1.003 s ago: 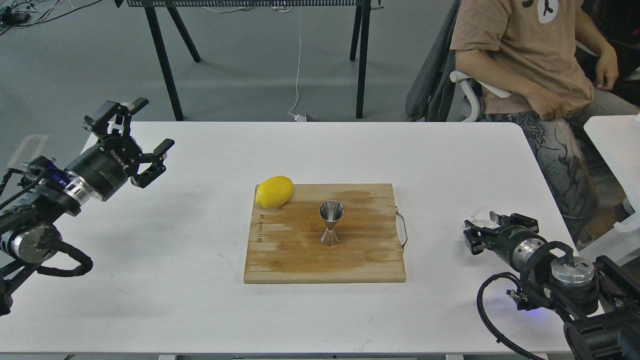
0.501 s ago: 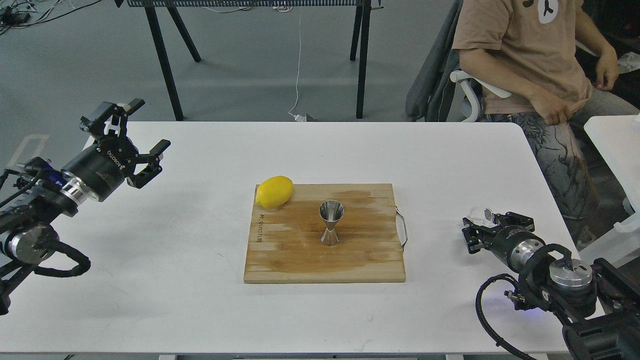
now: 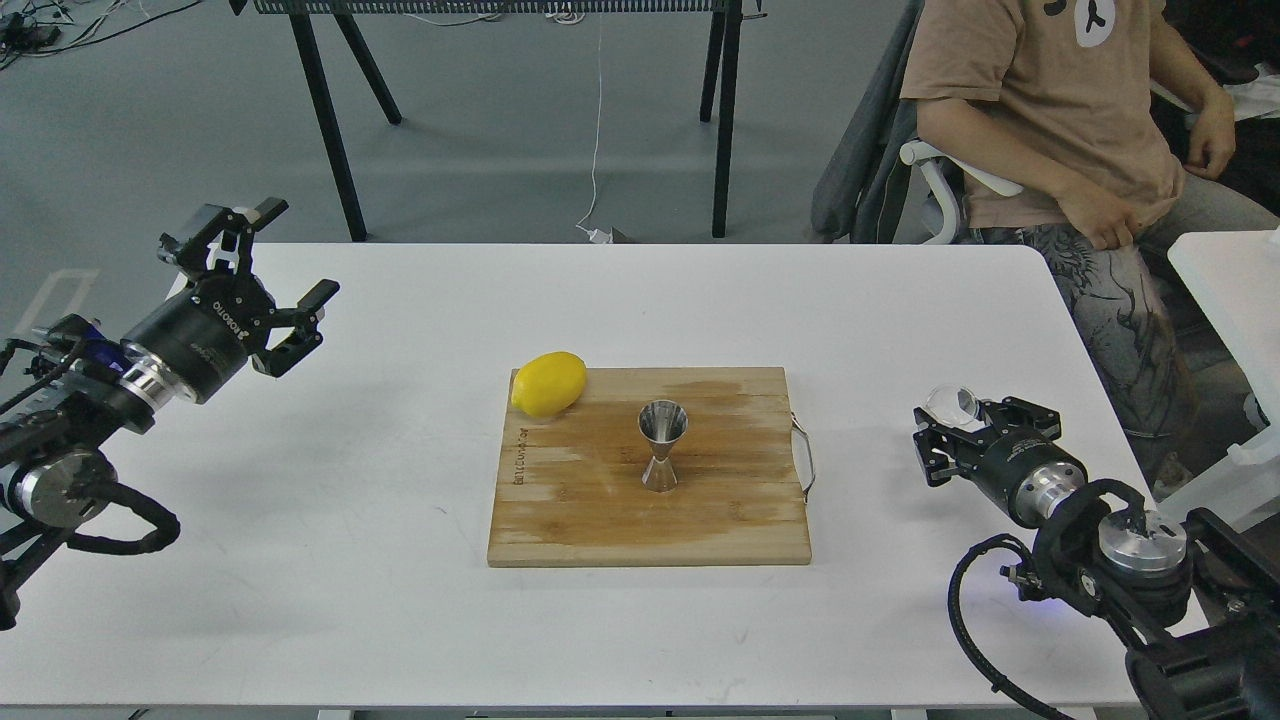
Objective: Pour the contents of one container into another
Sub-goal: 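Lift the glass with the right gripper and move it above the jigger, then tilt the glass with the right gripper to pour into the jigger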
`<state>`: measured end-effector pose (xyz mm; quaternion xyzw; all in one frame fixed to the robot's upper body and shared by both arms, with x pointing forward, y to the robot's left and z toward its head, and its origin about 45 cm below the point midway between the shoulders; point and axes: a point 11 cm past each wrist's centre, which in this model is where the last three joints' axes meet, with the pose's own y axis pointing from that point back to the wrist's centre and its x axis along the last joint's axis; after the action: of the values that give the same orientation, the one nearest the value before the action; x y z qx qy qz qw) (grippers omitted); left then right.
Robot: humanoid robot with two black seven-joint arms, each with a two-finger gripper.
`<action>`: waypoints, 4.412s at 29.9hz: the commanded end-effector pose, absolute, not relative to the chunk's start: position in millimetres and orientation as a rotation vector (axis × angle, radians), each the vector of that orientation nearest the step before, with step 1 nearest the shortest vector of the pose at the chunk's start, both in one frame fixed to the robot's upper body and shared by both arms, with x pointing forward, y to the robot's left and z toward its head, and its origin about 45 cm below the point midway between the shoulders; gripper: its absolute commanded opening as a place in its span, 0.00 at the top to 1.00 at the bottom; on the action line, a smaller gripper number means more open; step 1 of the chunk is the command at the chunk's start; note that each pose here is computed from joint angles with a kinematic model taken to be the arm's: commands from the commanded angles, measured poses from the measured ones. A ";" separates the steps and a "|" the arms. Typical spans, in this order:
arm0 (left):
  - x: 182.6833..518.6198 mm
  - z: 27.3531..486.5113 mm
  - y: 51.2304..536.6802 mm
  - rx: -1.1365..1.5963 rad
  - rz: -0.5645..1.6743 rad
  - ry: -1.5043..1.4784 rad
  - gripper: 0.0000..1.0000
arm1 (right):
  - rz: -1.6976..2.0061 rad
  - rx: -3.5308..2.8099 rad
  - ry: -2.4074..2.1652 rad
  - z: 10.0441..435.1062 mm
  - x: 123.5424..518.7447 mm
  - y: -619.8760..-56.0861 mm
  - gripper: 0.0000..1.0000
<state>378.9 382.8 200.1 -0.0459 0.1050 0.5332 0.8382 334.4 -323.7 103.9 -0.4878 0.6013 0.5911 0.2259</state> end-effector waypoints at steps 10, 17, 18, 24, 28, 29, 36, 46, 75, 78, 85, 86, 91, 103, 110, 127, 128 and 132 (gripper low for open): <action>379.5 197.4 376.3 -0.107 1.119 0.231 0.01 | 1.224 -1.961 1.440 234.0 385.1 -244.4 0.59; 379.5 197.4 376.3 -0.107 1.119 0.231 0.01 | 1.114 -2.317 1.378 233.4 381.6 -169.9 0.59; 379.5 197.4 376.3 -0.107 1.119 0.231 0.01 | 1.096 -2.352 1.383 230.7 379.6 -166.0 0.59; 379.0 196.8 376.5 -0.106 1.120 0.233 0.01 | 0.948 -2.564 1.415 214.9 366.9 -149.0 0.59; 377.8 194.7 376.3 -0.105 1.120 0.238 0.01 | 0.855 -2.685 1.418 206.6 359.6 -139.9 0.59; 377.8 194.7 376.3 -0.105 1.120 0.238 0.01 | 0.822 -2.718 1.418 205.2 358.1 -137.6 0.59; 378.2 192.9 371.8 -0.111 1.114 0.244 0.01 | 0.713 -2.865 1.387 196.4 349.0 -123.6 0.60; 377.7 192.3 372.0 -0.111 1.114 0.246 0.01 | 0.527 -3.034 1.353 186.8 339.6 -111.9 0.60; 377.7 190.5 376.1 -0.102 1.126 0.245 0.01 | 0.139 -3.241 1.289 186.4 338.8 -102.2 0.60; 377.7 190.4 375.0 -0.104 1.124 0.246 0.01 | 0.105 -3.250 1.287 186.3 338.6 -102.2 0.60; 377.6 190.6 375.6 -0.103 1.125 0.245 0.01 | 0.051 -3.264 1.290 185.6 339.2 -103.4 0.60; 377.6 190.6 375.6 -0.103 1.125 0.245 0.01 | 0.041 -3.267 1.288 185.8 339.3 -103.2 0.60; 377.6 190.6 375.6 -0.103 1.125 0.245 0.01 | -0.011 -3.309 1.267 180.4 335.9 -101.8 0.60; 377.7 190.2 375.5 -0.103 1.125 0.246 0.01 | -0.083 -3.326 1.277 179.5 338.9 -105.3 0.60; 377.7 190.5 376.1 -0.102 1.126 0.245 0.01 | -0.102 -3.328 1.278 180.6 340.1 -106.1 0.60; 377.7 190.5 376.1 -0.102 1.126 0.245 0.01 | -0.196 -3.381 1.228 179.6 338.4 -103.0 0.60; 377.2 189.9 376.3 -0.101 1.127 0.246 0.01 | -0.215 -3.386 1.223 179.5 338.2 -102.8 0.60; 377.2 189.9 376.3 -0.101 1.127 0.246 0.01 | -0.258 -3.392 1.227 179.5 340.8 -104.0 0.60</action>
<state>377.2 376.2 189.9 -0.0480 0.1164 0.5323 0.8372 339.1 -103.0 179.8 -0.9130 0.3297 -0.0629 -0.2321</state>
